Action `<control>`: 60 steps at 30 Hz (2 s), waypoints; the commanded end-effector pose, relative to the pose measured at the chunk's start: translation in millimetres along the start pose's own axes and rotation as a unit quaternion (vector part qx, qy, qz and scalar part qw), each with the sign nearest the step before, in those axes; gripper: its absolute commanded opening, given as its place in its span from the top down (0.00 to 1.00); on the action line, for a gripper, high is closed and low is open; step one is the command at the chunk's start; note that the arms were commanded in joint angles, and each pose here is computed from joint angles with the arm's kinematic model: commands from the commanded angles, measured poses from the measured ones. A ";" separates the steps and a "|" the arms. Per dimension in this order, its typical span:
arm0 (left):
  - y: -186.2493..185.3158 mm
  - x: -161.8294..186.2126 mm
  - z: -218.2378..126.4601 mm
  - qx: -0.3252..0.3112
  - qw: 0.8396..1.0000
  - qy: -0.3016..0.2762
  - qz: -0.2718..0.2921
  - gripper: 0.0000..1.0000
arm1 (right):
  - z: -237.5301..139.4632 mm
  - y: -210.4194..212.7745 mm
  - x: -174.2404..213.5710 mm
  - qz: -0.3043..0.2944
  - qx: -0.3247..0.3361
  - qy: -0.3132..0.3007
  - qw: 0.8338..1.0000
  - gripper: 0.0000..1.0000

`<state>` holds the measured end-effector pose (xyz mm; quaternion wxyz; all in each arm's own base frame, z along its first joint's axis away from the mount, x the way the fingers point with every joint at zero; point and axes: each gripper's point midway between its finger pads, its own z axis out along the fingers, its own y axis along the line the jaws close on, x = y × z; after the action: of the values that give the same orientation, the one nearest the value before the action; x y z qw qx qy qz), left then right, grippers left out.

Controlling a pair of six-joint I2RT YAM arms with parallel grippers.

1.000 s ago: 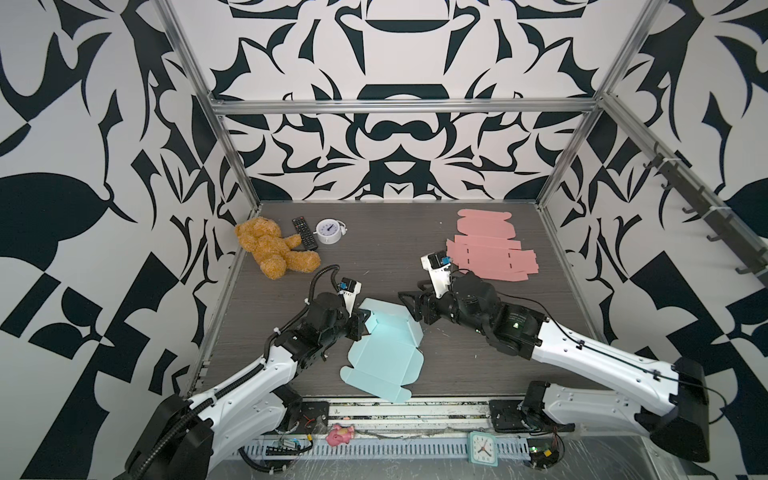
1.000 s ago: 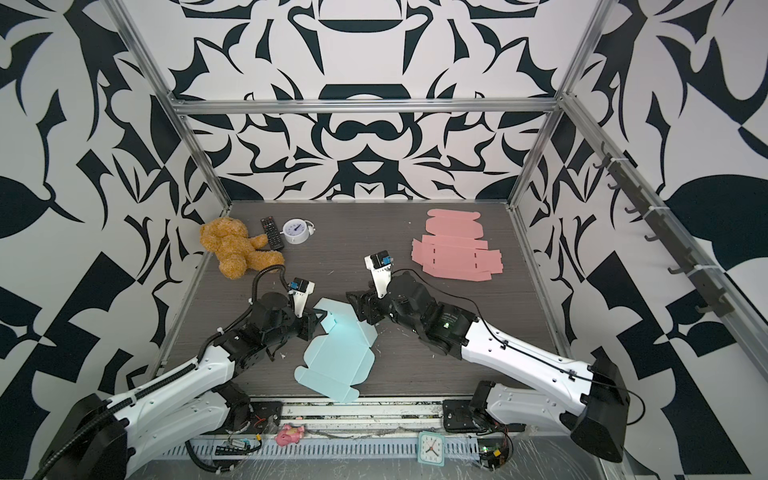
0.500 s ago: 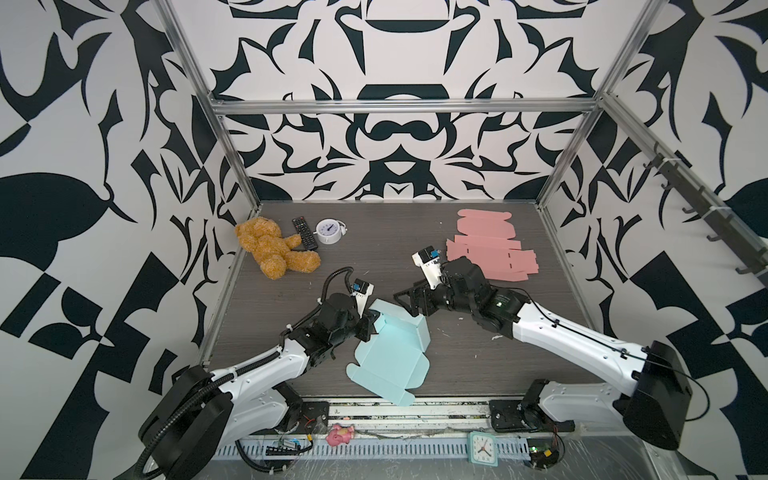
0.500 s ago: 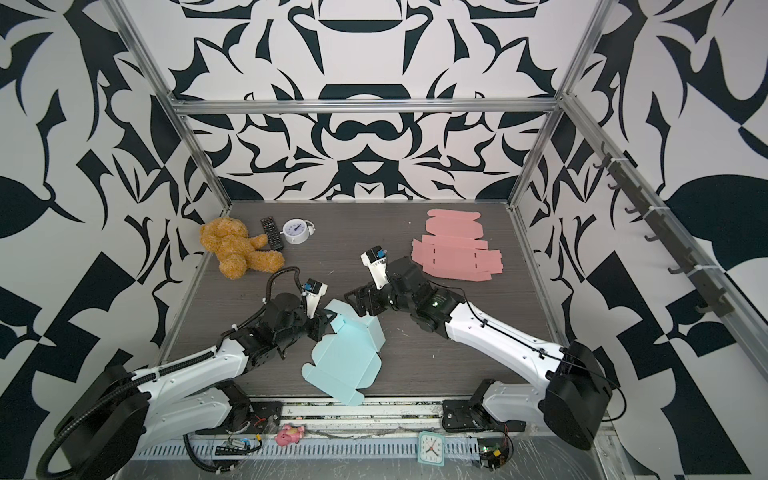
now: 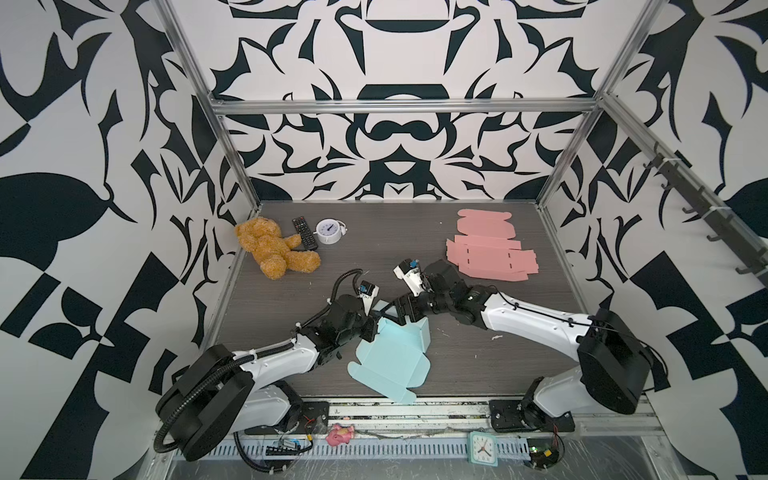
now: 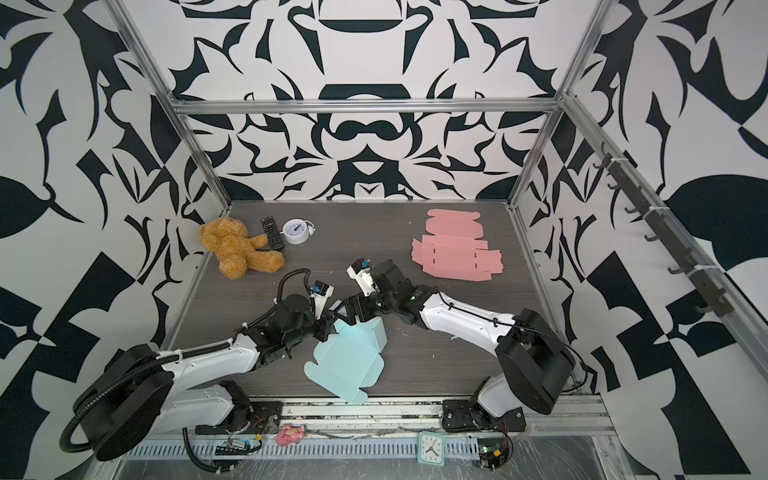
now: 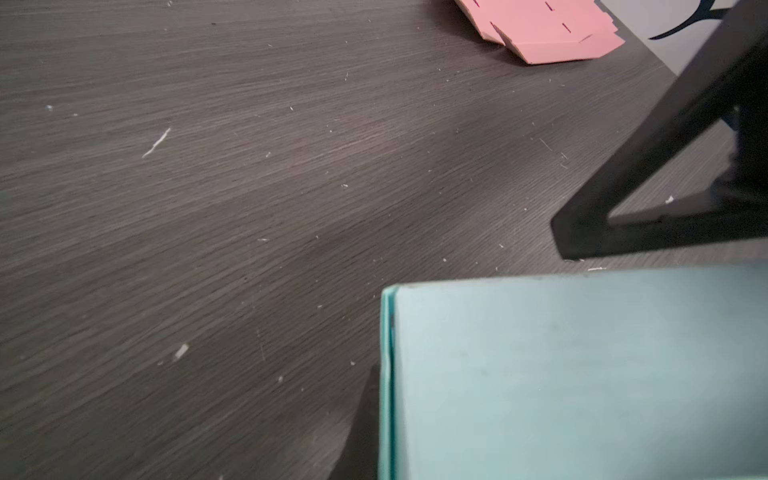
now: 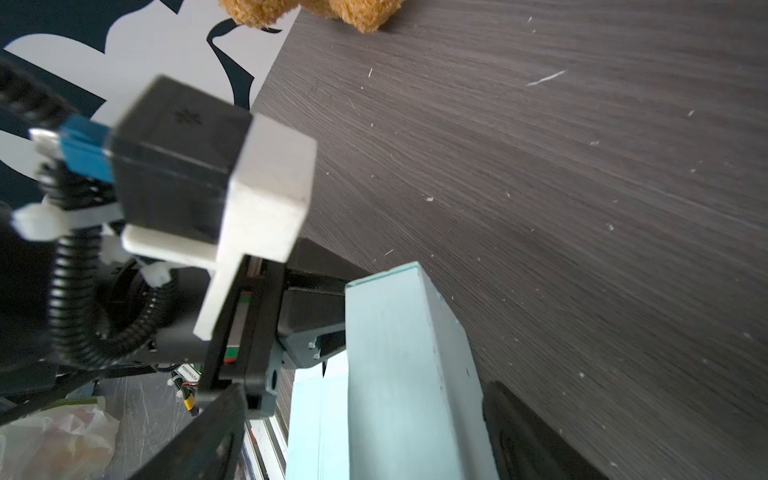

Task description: Fold the paper box

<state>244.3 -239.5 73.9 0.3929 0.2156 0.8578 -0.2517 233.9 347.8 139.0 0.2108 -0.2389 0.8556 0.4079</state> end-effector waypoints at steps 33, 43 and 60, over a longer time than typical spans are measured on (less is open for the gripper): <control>19.1 0.6 16.2 -0.083 0.996 -0.018 0.013 0.77 | -19.0 -23.2 14.2 0.001 0.062 -0.013 0.998 0.17; 22.2 12.4 8.4 -0.088 0.996 -0.015 -0.003 0.68 | -15.4 -20.7 15.0 -0.017 0.074 0.002 0.997 0.18; 15.2 31.4 -34.7 -0.076 0.995 -0.009 -0.070 0.61 | -7.6 -31.9 10.8 -0.026 0.108 0.013 0.994 0.24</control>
<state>224.5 -213.6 75.8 0.4214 0.1430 0.8671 -0.2237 233.7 314.7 101.0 0.2110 -0.2340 0.8994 0.3030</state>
